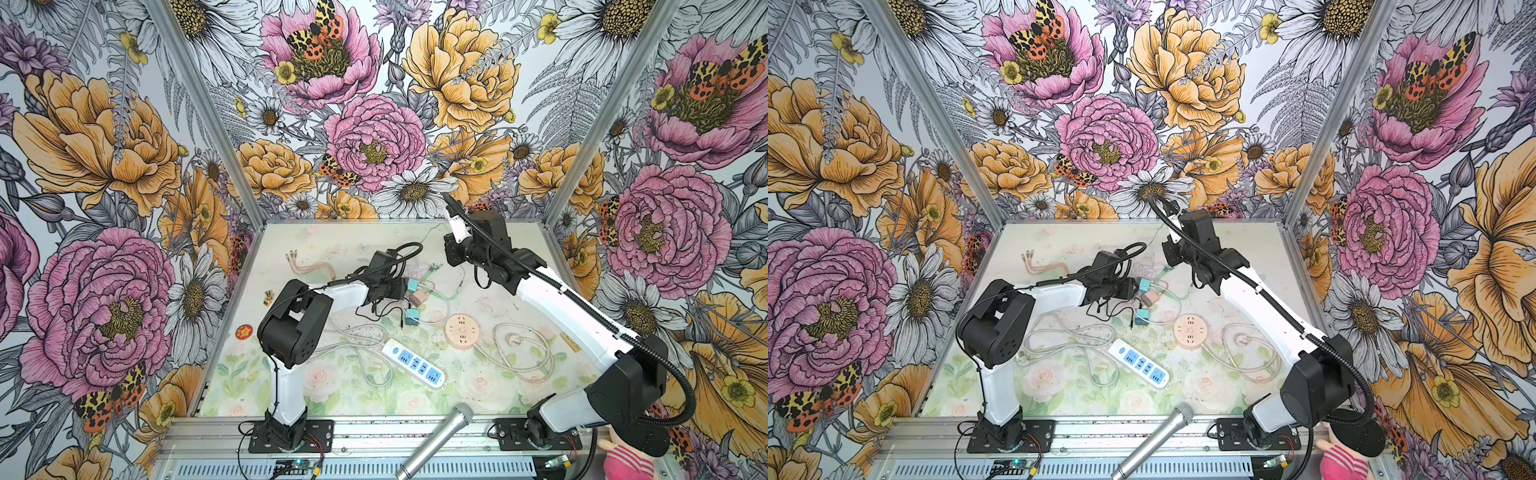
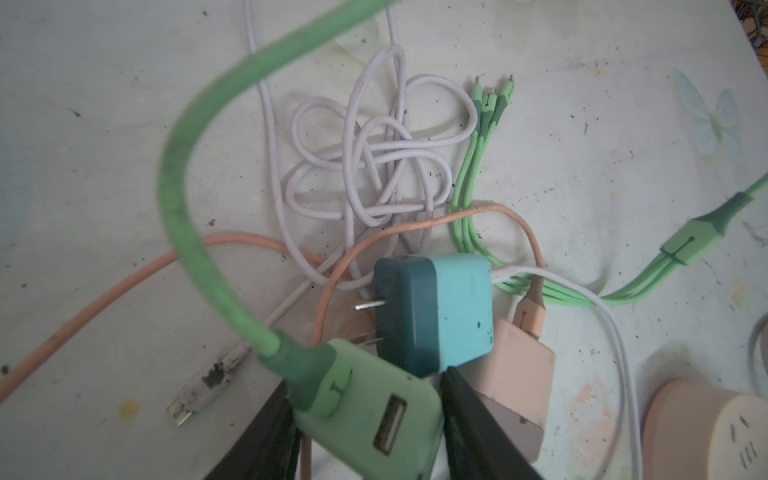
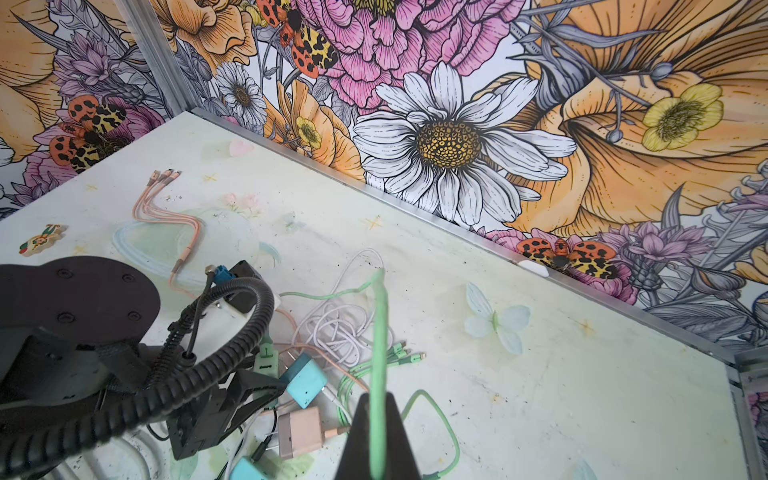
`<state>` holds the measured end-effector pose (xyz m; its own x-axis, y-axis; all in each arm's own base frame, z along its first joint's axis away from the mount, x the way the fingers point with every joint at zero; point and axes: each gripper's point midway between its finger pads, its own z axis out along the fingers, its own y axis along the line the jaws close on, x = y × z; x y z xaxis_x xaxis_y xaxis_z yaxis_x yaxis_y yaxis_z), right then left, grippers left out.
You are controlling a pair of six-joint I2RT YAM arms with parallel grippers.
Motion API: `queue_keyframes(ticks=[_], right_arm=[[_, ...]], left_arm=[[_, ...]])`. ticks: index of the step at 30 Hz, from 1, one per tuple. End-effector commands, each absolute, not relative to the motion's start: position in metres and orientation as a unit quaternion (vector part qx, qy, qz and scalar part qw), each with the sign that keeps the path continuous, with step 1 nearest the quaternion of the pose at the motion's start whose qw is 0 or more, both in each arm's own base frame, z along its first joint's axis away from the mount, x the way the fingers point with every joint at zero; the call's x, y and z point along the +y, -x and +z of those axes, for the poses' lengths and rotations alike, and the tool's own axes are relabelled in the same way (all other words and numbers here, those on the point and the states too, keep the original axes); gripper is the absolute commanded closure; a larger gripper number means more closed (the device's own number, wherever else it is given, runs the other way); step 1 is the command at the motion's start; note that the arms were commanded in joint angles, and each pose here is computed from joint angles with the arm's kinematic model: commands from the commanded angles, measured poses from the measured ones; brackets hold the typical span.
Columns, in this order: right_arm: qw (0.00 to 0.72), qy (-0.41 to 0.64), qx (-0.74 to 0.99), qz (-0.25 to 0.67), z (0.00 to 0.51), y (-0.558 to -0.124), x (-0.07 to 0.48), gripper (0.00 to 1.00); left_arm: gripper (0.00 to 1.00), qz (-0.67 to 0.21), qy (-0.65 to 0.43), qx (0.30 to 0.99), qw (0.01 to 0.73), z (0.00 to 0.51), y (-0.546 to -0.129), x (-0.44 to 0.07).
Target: Insert the plug
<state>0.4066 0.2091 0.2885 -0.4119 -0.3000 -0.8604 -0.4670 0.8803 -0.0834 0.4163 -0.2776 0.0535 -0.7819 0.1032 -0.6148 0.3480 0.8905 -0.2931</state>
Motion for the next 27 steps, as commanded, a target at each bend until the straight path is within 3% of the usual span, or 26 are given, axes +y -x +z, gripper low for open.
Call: queue_keyframes(ticks=[1,10,19,27], right_arm=[[0.513,0.232,0.824,0.073,0.306,-0.401,0.204,1.00],[0.527,0.226,0.819,0.036,0.315,-0.404,0.189,1.00],[0.573,0.215,0.790,-0.026,0.364,-0.409,0.162,1.00],[0.592,0.215,0.775,-0.046,0.387,-0.409,0.150,1.00]], left_arm=[[0.50,-0.203,-0.123,0.917,0.320,0.067,-0.419,-0.274],[0.59,-0.197,-0.141,0.895,0.374,0.130,-0.415,-0.267],[0.58,-0.225,-0.170,0.870,0.404,0.179,-0.404,-0.287],[0.58,-0.211,-0.161,0.878,0.398,0.171,-0.403,-0.281]])
